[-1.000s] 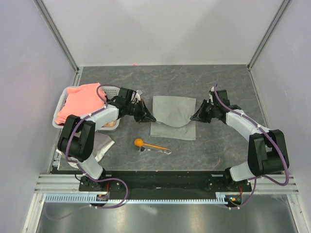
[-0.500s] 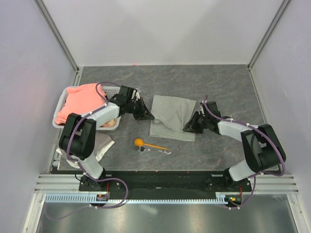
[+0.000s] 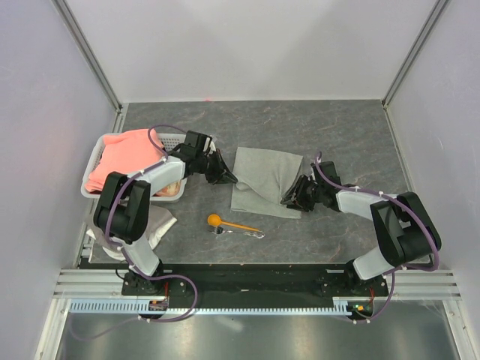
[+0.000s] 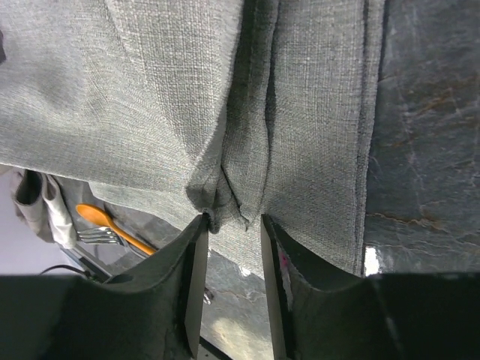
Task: Fold the napkin into a case and place the utensils inside
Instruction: Fold the rectangle-folded napkin at the center of the board.
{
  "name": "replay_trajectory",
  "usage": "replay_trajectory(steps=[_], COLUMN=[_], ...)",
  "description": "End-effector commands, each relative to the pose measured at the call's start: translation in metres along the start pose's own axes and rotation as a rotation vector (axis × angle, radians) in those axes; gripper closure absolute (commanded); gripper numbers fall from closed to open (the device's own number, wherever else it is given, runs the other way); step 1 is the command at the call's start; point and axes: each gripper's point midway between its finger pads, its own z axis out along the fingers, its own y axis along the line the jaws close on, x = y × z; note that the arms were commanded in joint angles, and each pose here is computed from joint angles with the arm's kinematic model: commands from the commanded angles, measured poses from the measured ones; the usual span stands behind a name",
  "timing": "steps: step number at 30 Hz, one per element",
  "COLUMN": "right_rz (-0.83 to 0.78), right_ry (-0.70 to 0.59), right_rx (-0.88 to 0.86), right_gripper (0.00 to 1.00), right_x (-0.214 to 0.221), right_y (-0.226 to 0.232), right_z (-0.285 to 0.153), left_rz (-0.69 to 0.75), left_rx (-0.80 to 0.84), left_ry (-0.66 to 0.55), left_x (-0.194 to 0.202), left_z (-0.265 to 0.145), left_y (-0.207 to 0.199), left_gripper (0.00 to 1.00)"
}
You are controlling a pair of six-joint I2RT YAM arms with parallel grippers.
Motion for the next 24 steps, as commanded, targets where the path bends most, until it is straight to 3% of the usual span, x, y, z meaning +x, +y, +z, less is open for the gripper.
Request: replay_trajectory(steps=[1,12,18,21,24], right_rz=[0.024,0.112,0.136,0.118,0.091], right_ry=[-0.042,-0.077,-0.118,-0.141,-0.137], right_rx=[-0.016,-0.071,-0.069,-0.055,-0.065], right_gripper=[0.57,0.58,0.68,0.77,0.93], right_x=[-0.005,-0.011,-0.024,-0.031,-0.035], right_y=[0.004,0.010,0.013,0.012,0.016], right_z=[0.000,0.010,0.014,0.019,0.023], left_rz=[0.034,0.012,0.003,0.000,0.003], left_rx=[-0.013,-0.010,0.002,0.004,0.008], left_ry=[-0.025,-0.012,-0.007,-0.006,-0.009], left_x=[-0.008,0.008,0.014,0.016,0.015], left_z=[0.000,-0.001,-0.002,-0.002,-0.003], left_y=[0.002,0.013,0.015,0.016,0.014], left_gripper=[0.98,0.98,0.98,0.98,0.98])
